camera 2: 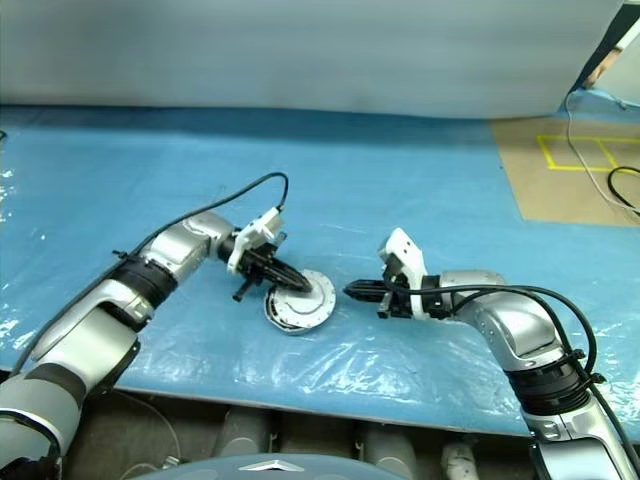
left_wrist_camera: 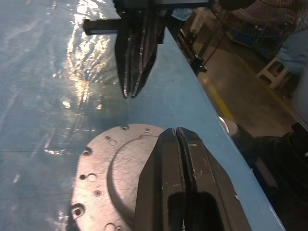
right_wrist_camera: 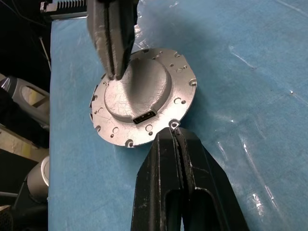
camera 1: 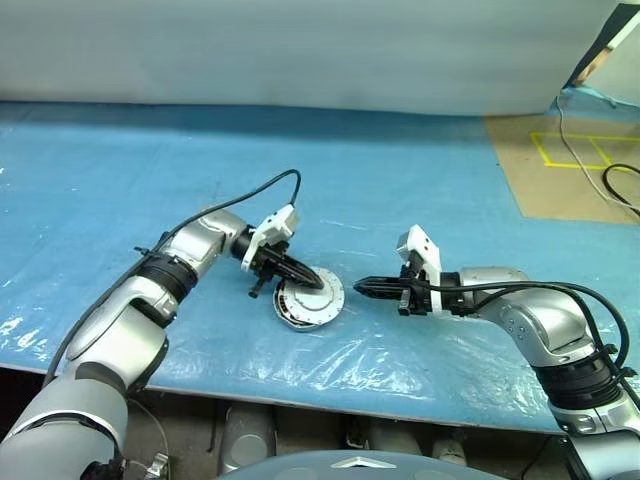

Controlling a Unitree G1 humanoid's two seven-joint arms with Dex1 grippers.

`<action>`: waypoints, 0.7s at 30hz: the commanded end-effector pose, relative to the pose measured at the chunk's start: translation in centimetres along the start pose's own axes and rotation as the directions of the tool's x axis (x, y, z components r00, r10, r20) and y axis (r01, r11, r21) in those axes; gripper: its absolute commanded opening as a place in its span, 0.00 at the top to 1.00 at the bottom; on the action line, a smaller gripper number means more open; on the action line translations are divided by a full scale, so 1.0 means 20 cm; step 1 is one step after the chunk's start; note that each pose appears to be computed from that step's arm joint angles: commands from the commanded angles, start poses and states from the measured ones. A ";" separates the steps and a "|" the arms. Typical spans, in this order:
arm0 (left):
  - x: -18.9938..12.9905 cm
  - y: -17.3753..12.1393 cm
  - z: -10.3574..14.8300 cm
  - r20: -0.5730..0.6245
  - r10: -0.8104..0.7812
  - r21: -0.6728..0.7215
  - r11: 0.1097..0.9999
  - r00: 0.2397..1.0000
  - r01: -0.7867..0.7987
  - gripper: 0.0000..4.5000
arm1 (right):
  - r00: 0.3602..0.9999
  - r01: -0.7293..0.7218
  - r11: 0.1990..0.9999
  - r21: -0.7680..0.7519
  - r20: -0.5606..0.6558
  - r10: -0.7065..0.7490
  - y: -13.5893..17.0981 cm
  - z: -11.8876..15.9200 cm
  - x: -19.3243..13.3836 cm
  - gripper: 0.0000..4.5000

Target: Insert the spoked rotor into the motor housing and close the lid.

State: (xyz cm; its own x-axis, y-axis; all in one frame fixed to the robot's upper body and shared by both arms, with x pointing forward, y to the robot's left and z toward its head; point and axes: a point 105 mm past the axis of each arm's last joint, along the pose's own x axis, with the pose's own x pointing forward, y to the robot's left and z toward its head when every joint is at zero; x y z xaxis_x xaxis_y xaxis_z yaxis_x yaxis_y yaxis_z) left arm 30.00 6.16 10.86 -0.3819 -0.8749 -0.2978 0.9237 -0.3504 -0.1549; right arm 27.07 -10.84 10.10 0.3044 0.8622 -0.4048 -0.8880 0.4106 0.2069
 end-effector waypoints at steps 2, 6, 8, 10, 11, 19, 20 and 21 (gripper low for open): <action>0.00 -0.02 0.08 0.079 -0.021 0.047 0.999 0.997 0.017 0.99 | 0.999 0.006 0.998 -0.067 0.033 -0.004 0.01 0.06 0.00 1.00; -0.05 -0.02 0.19 0.227 0.018 0.085 0.996 0.974 -0.038 0.99 | 0.999 -0.025 0.992 -0.124 0.033 0.030 0.03 0.09 -0.01 1.00; -0.09 -0.06 0.23 0.284 0.051 0.109 0.990 0.958 -0.085 0.99 | 0.998 -0.050 0.984 -0.169 0.025 0.055 0.04 0.12 -0.02 1.00; -0.11 -0.11 0.23 0.311 0.096 0.115 0.984 0.946 -0.138 0.99 | 0.997 -0.071 0.977 -0.201 0.018 0.076 0.04 0.15 -0.02 1.00; -0.12 -0.13 0.23 0.317 0.115 0.114 0.981 0.941 -0.158 0.99 | 0.996 -0.080 0.974 -0.214 0.015 0.085 0.05 0.16 -0.01 1.00; -0.18 -0.36 0.07 0.312 0.399 0.034 0.902 0.862 -0.430 0.99 | 0.982 -0.181 0.934 -0.309 0.003 0.191 0.06 0.25 0.07 1.00; -0.19 -0.38 0.05 0.314 0.439 0.014 0.885 0.842 -0.466 0.99 | 0.978 -0.198 0.927 -0.317 -0.004 0.208 0.07 0.25 0.08 1.00; -0.19 -0.40 0.03 0.316 0.482 0.011 0.859 0.817 -0.512 0.99 | 0.974 -0.220 0.921 -0.321 -0.012 0.228 0.07 0.25 0.10 1.00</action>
State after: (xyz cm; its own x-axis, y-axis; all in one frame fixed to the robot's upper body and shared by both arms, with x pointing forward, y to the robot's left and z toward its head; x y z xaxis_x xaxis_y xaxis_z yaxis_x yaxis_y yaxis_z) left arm 24.16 11.93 12.36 0.0994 -0.9945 -0.0326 0.9934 0.1011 -0.0547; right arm 28.29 -7.54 13.66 0.1230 0.9222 -0.3666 -0.9901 0.1392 0.0179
